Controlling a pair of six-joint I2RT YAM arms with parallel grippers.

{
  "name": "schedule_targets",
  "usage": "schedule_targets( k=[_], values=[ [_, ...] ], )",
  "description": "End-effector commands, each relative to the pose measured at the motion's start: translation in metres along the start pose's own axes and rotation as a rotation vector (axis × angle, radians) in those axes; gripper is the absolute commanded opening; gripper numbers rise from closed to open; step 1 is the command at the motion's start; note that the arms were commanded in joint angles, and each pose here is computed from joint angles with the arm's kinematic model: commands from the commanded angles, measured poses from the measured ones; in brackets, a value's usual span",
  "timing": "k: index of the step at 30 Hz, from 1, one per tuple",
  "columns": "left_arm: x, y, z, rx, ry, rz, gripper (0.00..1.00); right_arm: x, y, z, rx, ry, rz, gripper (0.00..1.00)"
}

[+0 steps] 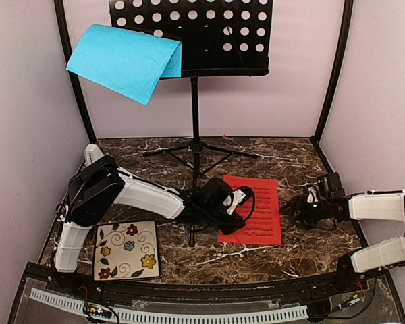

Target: Set up the instrument practice props

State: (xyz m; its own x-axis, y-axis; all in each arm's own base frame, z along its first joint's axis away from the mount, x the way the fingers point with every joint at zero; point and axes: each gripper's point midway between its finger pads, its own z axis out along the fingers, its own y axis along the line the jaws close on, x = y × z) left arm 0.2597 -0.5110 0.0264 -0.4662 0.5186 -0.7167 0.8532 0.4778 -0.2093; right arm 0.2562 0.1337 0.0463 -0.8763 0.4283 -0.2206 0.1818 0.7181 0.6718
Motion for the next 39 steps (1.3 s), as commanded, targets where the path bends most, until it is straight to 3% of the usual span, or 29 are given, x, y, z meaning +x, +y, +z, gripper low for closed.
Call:
schedule_targets(
  k=[1,5,10,19,21,25,30,34,39],
  values=[
    [0.025,-0.001,0.01,0.016,0.071,-0.007,0.35,0.024,-0.028,0.018,0.071,0.09,0.042,0.67],
    [0.025,0.0,0.01,0.015,0.07,-0.008,0.34,0.031,-0.022,0.033,0.009,0.125,0.059,0.65],
    [0.022,-0.002,0.013,0.026,0.064,-0.006,0.34,0.034,0.021,0.054,-0.174,0.205,0.058,0.61],
    [0.024,-0.003,0.015,0.033,0.062,-0.009,0.34,0.01,0.083,0.029,-0.399,0.106,-0.007,0.57],
    [0.024,-0.003,0.015,0.033,0.064,-0.005,0.34,0.008,0.08,0.029,-0.368,0.099,-0.014,0.51],
    [0.02,-0.002,0.009,0.023,0.059,0.004,0.36,0.006,0.051,0.033,-0.177,0.082,-0.044,0.29],
    [-0.006,-0.009,-0.015,0.028,-0.023,0.023,0.5,0.001,0.034,0.024,-0.052,0.046,-0.091,0.0],
    [-0.044,-0.025,-0.05,0.031,-0.142,0.077,0.66,-0.011,0.059,0.0,-0.097,-0.021,-0.224,0.0],
    [-0.085,-0.048,-0.097,-0.004,-0.309,0.182,0.75,-0.02,0.132,-0.064,-0.274,-0.19,-0.512,0.0]
  ],
)
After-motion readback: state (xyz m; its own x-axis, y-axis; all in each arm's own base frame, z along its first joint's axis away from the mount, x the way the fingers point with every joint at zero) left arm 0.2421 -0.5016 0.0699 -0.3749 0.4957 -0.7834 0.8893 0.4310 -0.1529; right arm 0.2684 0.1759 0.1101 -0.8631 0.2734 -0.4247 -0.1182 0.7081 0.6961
